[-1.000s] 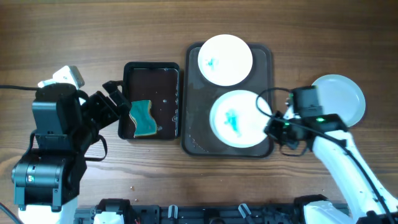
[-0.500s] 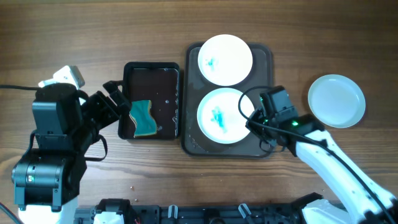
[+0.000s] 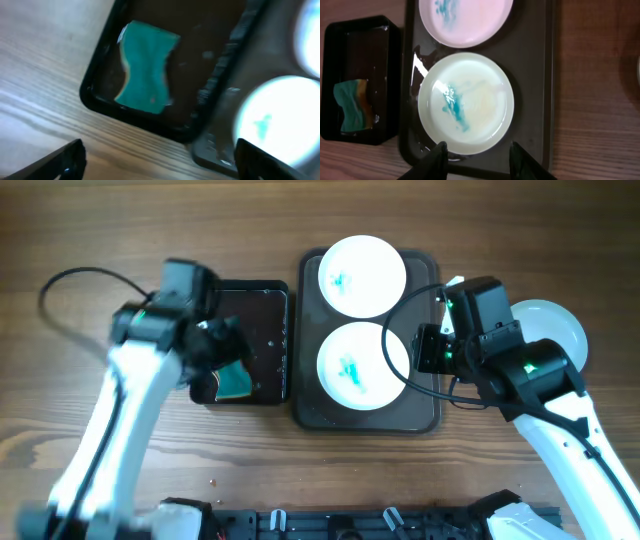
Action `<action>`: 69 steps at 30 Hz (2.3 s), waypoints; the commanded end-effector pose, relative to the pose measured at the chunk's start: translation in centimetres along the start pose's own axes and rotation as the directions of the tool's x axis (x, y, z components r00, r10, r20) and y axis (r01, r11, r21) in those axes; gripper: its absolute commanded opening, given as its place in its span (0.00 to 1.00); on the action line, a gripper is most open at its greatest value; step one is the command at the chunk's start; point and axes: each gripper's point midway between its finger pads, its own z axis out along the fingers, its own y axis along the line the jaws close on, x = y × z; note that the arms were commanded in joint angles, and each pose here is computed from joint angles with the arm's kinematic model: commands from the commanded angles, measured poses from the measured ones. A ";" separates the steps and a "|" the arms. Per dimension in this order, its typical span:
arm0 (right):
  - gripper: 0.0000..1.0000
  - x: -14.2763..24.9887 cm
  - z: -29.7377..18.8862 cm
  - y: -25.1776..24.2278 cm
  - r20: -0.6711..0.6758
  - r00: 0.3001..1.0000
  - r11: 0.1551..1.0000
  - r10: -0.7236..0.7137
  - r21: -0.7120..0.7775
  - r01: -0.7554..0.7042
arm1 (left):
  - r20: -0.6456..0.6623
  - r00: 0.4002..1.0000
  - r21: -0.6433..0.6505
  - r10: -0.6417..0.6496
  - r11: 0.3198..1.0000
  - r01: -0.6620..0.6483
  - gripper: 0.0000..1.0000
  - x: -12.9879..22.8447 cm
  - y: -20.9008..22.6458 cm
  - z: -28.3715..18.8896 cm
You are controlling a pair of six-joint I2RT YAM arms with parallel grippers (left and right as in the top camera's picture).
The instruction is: Clean dirty plates on tray and stack at the side
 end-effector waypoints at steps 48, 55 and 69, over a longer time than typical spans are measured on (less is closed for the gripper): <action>0.42 0.1 -1.1 -5.4 -0.033 0.961 0.959 0.275 0.085 -0.272 | -0.256 0.957 -0.058 0.134 0.986 -0.154 0.04 4.7 -1.7 15.9; 0.42 0.0 -1.1 -5.4 -0.031 0.961 0.959 0.276 0.084 -0.272 | -0.263 0.958 -0.069 0.115 0.988 -0.137 0.55 3.4 -1.6 12.2; 0.46 1.4 0.5 -6.2 -0.087 0.956 0.955 0.280 0.133 -0.267 | -0.152 0.978 -0.086 0.147 0.983 -0.161 0.52 1.9 -0.9 12.9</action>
